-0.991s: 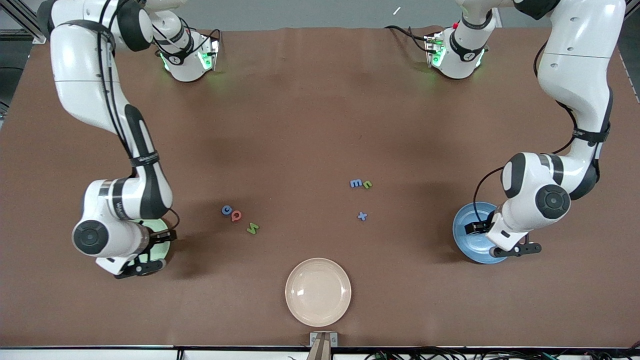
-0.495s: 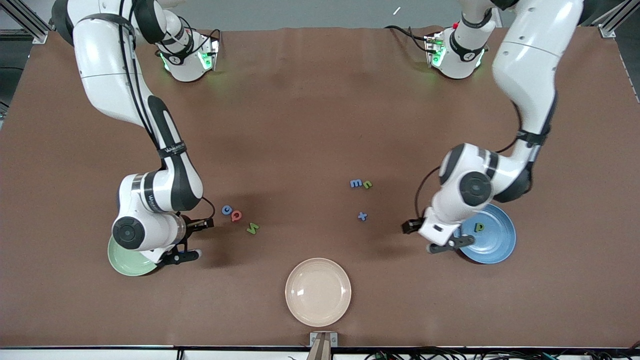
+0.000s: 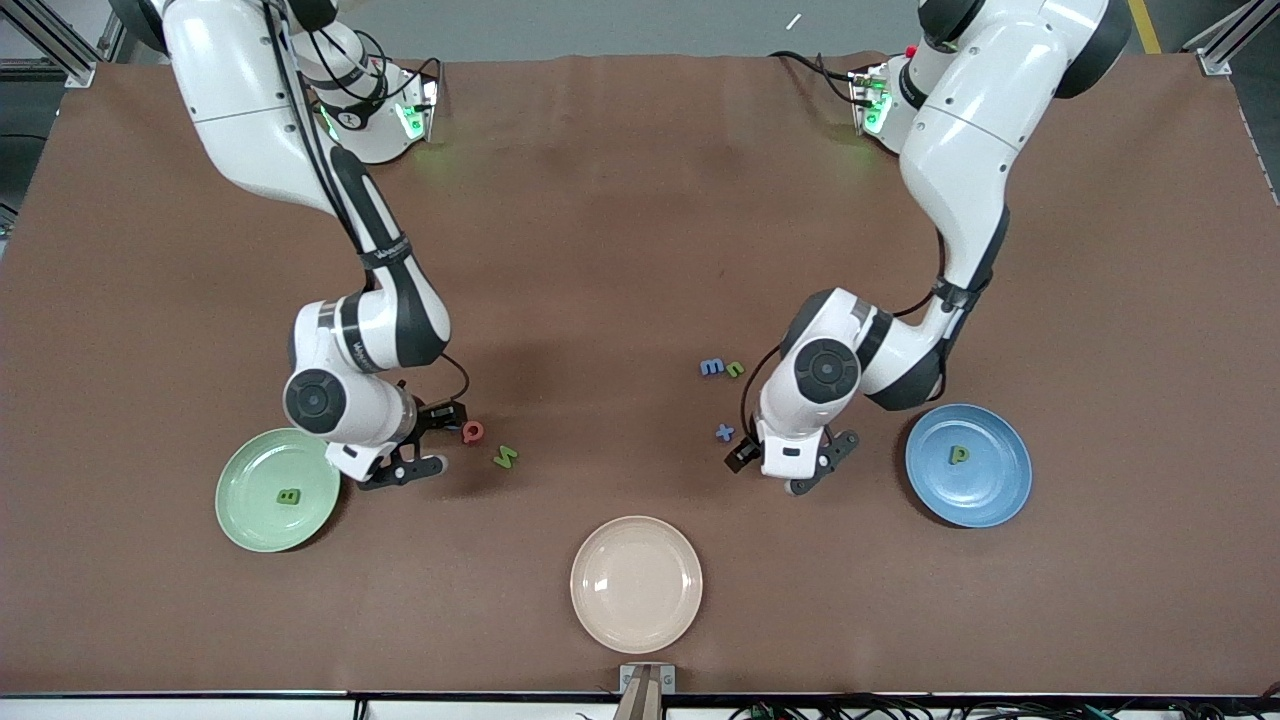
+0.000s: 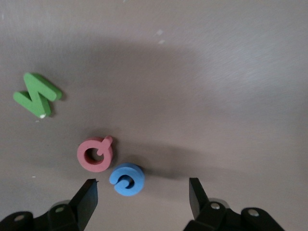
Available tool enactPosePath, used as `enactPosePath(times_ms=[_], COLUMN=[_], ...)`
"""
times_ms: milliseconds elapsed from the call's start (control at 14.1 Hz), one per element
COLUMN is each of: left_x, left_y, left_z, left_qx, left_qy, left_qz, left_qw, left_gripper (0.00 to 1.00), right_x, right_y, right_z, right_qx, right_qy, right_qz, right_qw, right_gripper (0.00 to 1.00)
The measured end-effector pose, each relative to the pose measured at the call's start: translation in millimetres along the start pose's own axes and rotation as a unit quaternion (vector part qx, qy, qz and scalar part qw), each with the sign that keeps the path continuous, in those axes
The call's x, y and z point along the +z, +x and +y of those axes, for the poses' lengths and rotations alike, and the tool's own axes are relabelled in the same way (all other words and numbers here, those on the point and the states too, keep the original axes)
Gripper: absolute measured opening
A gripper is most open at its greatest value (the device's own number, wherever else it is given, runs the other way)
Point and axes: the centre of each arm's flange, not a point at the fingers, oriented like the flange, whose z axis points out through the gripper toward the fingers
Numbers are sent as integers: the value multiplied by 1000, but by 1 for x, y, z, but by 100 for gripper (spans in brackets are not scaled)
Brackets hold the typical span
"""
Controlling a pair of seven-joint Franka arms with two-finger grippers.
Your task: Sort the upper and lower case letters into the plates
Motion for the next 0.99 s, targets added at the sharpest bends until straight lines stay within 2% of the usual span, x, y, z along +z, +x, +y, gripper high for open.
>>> enactPosePath(times_ms=[212, 425, 566, 637, 778, 991], left_x=[12, 23, 25, 26, 30, 32], left_y=[-26, -25, -24, -25, -26, -28], left_z=[11, 9, 8, 8, 8, 7], left_qx=[-39, -53, -61, -63, -62, -61], left_qy=[1, 7, 8, 9, 12, 14], left_qz=[-4, -7, -10, -11, -11, -12], left_qw=[999, 999, 998, 998, 998, 998], left_gripper=[81, 73, 72, 70, 68, 64], right_x=[12, 14, 15, 14, 14, 15], right_y=[-7, -8, -8, -8, -8, -7], right_z=[-6, -4, -4, -5, -7, -14], right_qx=[-4, -3, -3, -3, -3, -7], right_qy=[-3, -4, -4, -4, -3, -2], right_qz=[-2, -4, -2, 0, 1, 9], right_qw=[1000, 1000, 1000, 1000, 1000, 1000], right_gripper=[87, 85, 85, 81, 79, 79])
